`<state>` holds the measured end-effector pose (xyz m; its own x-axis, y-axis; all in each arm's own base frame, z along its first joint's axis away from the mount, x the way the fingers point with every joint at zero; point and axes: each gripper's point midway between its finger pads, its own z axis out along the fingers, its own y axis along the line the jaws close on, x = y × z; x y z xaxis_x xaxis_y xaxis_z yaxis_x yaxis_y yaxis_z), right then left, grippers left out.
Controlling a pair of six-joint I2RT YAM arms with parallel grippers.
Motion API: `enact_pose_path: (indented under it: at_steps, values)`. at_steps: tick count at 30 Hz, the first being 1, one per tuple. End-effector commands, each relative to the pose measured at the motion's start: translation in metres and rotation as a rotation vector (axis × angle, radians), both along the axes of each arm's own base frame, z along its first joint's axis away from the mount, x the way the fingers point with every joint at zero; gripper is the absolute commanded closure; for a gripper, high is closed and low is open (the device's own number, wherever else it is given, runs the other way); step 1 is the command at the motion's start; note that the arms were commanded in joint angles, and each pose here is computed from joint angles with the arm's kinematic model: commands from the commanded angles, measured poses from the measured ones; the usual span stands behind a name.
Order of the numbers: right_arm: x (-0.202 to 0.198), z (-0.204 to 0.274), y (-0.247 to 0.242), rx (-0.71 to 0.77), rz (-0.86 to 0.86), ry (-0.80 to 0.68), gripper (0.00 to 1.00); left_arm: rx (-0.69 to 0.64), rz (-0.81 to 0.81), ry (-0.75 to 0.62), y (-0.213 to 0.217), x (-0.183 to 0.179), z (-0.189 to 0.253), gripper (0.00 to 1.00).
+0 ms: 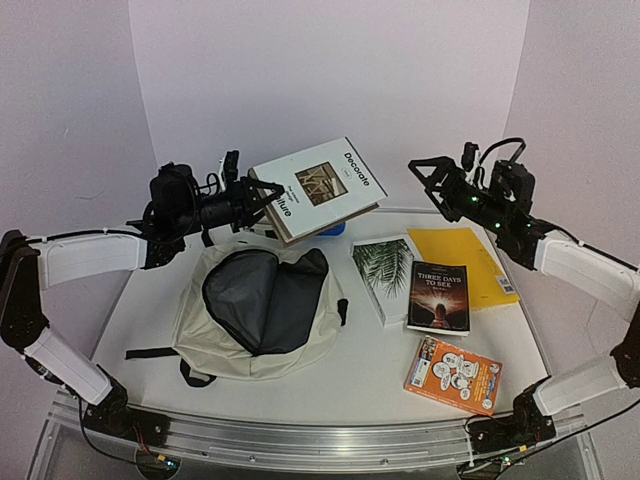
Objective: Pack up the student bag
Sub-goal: Pick up the book from the center of the board.
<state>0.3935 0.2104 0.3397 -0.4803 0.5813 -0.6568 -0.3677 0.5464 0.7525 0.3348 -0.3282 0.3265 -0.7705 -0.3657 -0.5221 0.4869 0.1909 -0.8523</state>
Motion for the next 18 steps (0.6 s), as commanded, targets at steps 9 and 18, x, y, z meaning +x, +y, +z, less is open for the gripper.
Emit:
enact_pose_path:
  at_steps: [9,18]
  values:
    - [-0.084,0.010,0.068,-0.093,0.663,-0.061,0.02,0.010,-0.426,-0.175,-0.006,-0.085,0.045,0.73]
    - [-0.113,0.012,0.093,-0.076,0.824,-0.073,0.04,-0.012,-0.477,-0.164,-0.011,-0.086,0.044,0.74]
